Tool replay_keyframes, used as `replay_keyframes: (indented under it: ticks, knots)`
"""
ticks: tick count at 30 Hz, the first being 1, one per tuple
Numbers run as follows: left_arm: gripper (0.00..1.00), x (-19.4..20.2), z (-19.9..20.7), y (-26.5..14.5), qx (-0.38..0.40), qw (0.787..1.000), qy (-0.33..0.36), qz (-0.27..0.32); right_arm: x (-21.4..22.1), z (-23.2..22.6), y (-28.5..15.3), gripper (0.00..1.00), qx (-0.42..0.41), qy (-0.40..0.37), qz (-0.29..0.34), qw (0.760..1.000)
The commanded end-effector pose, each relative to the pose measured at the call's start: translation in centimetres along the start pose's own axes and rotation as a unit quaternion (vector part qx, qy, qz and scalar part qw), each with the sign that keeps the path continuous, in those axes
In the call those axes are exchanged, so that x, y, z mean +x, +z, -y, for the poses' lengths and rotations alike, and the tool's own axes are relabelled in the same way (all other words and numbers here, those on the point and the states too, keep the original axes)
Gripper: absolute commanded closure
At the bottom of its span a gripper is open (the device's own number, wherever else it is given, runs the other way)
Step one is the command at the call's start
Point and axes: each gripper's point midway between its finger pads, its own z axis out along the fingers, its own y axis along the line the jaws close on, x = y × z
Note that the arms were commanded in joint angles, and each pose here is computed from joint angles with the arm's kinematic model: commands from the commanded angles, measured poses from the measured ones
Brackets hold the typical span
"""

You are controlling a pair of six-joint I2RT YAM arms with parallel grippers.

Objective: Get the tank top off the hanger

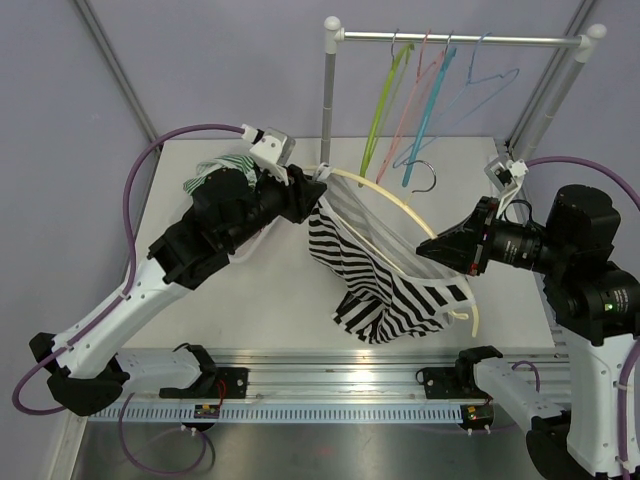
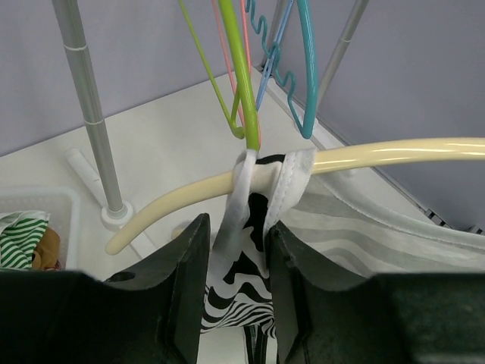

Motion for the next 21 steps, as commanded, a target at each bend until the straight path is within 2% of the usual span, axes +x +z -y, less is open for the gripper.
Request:
replay_keyframes:
  ticks: [1, 6, 7, 8, 10, 13, 15, 16, 18, 20, 21]
  knots:
    - [0.66, -2.4, 1.1, -0.1, 0.028, 0.999, 0.001, 0.04, -1.5, -0.2, 0.1, 1.0, -0.002, -0.019, 0.027, 0.999]
    - [0.74, -3.0, 2.0, -0.6, 0.039, 0.998, 0.003, 0.046, -1.7, 2.5, 0.6, 1.0, 0.059, -0.003, 0.029, 0.998]
    - [0.78, -3.0, 2.1, -0.6, 0.04, 0.998, 0.005, 0.047, -1.6, 2.8, 0.7, 1.0, 0.063, -0.001, 0.028, 0.998]
    - [0.89, -3.0, 2.5, -0.6, 0.044, 0.998, 0.006, 0.046, -1.6, 3.1, 0.8, 1.0, 0.066, 0.003, 0.025, 0.998]
    - [0.97, -3.1, 2.4, -0.6, 0.037, 0.998, 0.013, 0.048, -1.4, 3.3, 1.1, 1.0, 0.061, 0.007, 0.019, 0.998]
    - [0.98, -2.7, 1.9, -0.1, 0.018, 0.999, 0.016, 0.042, -1.4, 2.8, 1.0, 1.0, 0.047, 0.0, 0.022, 0.999]
    - [0.79, -2.2, 2.0, 0.4, 0.02, 0.999, 0.021, 0.033, -1.4, 2.5, 1.0, 1.0, 0.044, -0.003, 0.026, 0.999]
    - [0.62, -2.1, 2.3, 0.5, 0.029, 0.999, 0.021, 0.03, -1.5, 2.5, 1.0, 1.0, 0.043, -0.003, 0.027, 0.999]
    - [0.46, -1.8, 2.7, 0.9, 0.036, 0.999, 0.019, 0.026, -1.5, 2.4, 0.9, 1.0, 0.043, -0.001, 0.026, 0.999]
    - [0.44, -1.7, 2.9, 1.4, 0.03, 0.999, 0.019, 0.024, -1.6, 2.3, 0.9, 1.0, 0.041, -0.001, 0.026, 0.999]
    - [0.48, -1.5, 2.8, 1.6, 0.023, 0.999, 0.02, 0.019, -1.6, 2.2, 0.9, 1.0, 0.04, -0.002, 0.027, 0.999]
